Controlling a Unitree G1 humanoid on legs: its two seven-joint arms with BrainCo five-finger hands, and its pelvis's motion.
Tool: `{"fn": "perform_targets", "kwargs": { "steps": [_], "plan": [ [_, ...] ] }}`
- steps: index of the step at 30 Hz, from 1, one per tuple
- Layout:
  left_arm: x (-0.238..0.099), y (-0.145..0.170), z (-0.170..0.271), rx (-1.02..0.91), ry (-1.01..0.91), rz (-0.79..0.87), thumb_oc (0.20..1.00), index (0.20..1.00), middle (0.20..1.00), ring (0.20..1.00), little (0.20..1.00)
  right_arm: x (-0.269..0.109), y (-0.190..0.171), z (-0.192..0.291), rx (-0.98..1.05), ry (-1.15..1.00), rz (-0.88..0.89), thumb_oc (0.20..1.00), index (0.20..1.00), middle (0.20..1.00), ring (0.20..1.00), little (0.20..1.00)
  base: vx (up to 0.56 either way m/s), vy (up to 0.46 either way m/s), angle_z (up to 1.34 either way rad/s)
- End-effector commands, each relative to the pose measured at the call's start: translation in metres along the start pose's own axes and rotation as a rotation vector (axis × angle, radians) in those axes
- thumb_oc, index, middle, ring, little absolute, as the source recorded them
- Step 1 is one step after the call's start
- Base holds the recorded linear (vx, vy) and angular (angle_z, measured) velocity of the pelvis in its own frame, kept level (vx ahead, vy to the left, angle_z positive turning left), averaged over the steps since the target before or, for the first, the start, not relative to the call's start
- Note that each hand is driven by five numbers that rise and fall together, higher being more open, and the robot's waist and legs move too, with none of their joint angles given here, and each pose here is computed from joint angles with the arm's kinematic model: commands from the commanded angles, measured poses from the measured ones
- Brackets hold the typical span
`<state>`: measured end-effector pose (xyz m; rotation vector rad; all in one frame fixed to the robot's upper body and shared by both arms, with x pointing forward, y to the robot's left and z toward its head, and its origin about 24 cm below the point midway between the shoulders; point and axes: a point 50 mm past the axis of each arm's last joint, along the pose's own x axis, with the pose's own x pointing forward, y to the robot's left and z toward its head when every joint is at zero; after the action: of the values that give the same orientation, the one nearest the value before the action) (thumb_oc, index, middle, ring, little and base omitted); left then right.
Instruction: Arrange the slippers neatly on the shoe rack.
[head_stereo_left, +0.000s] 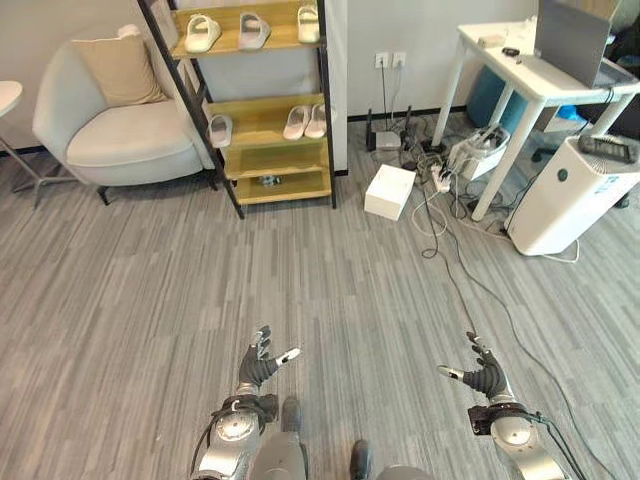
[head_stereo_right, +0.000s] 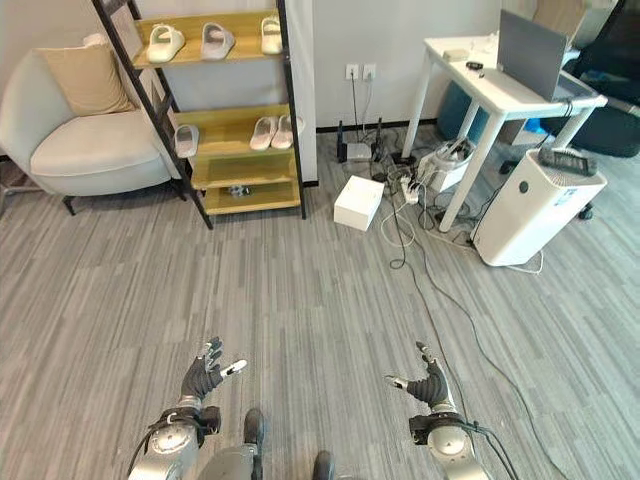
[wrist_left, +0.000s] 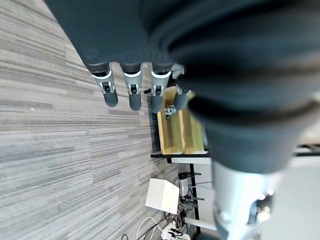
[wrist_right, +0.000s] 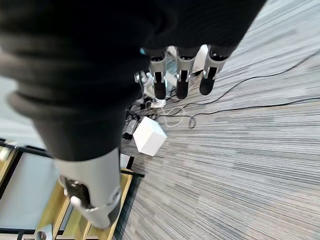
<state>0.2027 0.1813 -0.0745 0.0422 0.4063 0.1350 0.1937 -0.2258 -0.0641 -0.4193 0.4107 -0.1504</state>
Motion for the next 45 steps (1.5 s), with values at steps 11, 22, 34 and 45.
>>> {"fn": "perform_targets", "kwargs": {
  "steps": [11, 22, 34, 45],
  "plan": [
    [0.004, 0.019, 0.024, 0.042, -0.114, 0.024, 1.0, 1.0, 1.0, 1.0, 1.0, 0.005, 0.014, 0.027, 0.06, -0.115, 0.041, 1.0, 1.0, 1.0, 1.0, 1.0, 0.39, 0.167, -0.35],
    [0.008, 0.013, 0.039, 0.079, -0.174, -0.014, 1.0, 1.0, 1.0, 1.0, 1.0, 0.001, 0.008, 0.023, 0.072, -0.099, 0.014, 1.0, 1.0, 1.0, 1.0, 1.0, 0.43, -0.01, 0.35],
    [0.011, 0.008, 0.037, 0.035, -0.161, -0.003, 1.0, 1.0, 1.0, 1.0, 1.0, 0.001, -0.007, 0.019, 0.043, -0.101, 0.014, 1.0, 1.0, 1.0, 1.0, 1.0, 0.37, -0.227, 0.15],
    [0.008, 0.019, 0.029, 0.039, -0.132, 0.049, 1.0, 1.0, 1.0, 1.0, 1.0, 0.0, -0.01, 0.014, 0.033, -0.084, -0.006, 1.0, 1.0, 1.0, 1.0, 1.0, 0.34, 0.045, -0.17]
  ]
}}
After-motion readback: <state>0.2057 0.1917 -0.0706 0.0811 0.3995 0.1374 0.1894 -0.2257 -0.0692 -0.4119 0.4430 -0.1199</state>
